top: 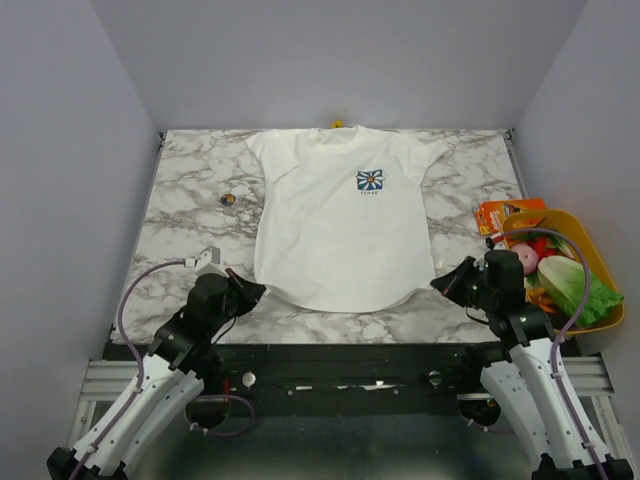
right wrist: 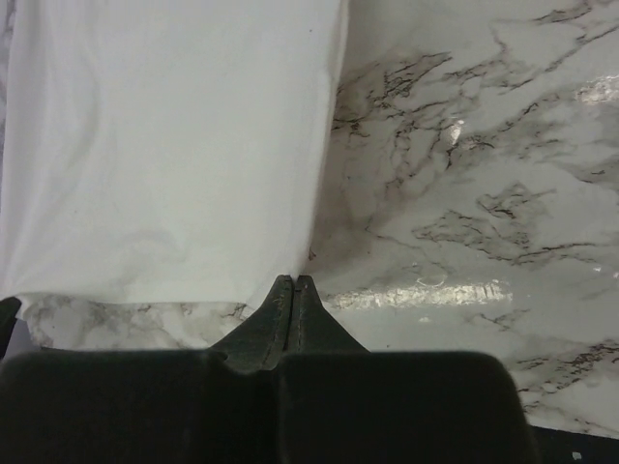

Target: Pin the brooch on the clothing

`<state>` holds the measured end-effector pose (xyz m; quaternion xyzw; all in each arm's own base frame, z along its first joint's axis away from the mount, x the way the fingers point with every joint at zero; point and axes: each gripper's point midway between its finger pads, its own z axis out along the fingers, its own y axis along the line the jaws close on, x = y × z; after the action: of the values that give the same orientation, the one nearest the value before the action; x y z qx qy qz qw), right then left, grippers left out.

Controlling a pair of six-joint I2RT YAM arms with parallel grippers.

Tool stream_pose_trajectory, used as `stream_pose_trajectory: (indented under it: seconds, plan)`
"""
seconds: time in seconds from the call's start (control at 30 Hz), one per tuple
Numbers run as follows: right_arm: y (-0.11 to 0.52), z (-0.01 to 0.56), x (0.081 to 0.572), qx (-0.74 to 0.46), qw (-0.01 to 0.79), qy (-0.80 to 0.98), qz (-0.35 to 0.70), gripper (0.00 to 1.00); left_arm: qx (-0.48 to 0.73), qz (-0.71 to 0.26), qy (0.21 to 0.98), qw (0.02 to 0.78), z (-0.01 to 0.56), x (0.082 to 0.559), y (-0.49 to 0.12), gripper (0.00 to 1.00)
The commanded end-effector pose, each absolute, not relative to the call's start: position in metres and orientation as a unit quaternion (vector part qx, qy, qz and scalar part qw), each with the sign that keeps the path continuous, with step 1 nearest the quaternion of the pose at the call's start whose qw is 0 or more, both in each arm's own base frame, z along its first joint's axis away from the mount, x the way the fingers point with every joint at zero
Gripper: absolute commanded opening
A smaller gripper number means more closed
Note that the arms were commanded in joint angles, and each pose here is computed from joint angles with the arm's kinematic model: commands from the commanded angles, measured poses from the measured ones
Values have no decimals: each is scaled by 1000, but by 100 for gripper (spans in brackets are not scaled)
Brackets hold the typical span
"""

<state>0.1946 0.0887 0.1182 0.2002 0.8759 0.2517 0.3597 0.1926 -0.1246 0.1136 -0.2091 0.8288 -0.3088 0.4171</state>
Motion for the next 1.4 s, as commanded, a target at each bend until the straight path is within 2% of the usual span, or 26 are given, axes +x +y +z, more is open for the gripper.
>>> stream_pose_trajectory:
  seconds: [0.0, 0.67, 0.7, 0.73, 0.8, 0.83, 0.87, 0.9, 0.97, 1.0, 1.07, 1.23, 1.37]
  plan:
    - [73, 117, 181, 227, 344, 887, 209, 1, -228, -300, 844, 382, 108, 182, -126, 0]
    - [63, 107, 150, 254, 301, 902, 177, 2, -233, -244, 892, 302, 79, 138, -130, 0]
    - [62, 106, 149, 256, 299, 902, 175, 6, -231, -243, 892, 301, 79, 137, -131, 3]
    - [63, 107, 148, 253, 300, 903, 178, 17, -236, -242, 891, 304, 81, 137, -130, 11]
    - [67, 112, 146, 242, 301, 902, 191, 52, -230, -236, 892, 310, 85, 135, -127, 35]
    - [69, 115, 145, 237, 304, 902, 195, 67, -235, -231, 886, 328, 93, 140, -124, 41]
    - [70, 121, 147, 233, 310, 899, 201, 72, -229, -220, 887, 337, 95, 140, -120, 48]
    - [73, 126, 148, 230, 313, 897, 210, 75, -230, -205, 886, 346, 97, 144, -115, 67]
    - [74, 133, 153, 221, 324, 895, 214, 80, -208, -191, 876, 390, 118, 159, -113, 76]
    - [74, 137, 156, 216, 333, 892, 216, 81, -202, -183, 873, 404, 124, 165, -112, 88]
    - [76, 139, 164, 199, 343, 891, 219, 84, -178, -144, 865, 447, 145, 186, -111, 98]
    - [89, 137, 187, 162, 349, 891, 242, 85, -116, -81, 864, 484, 175, 238, -132, 99]
    - [96, 132, 209, 139, 356, 890, 250, 86, -104, -109, 860, 488, 187, 294, -152, 99]
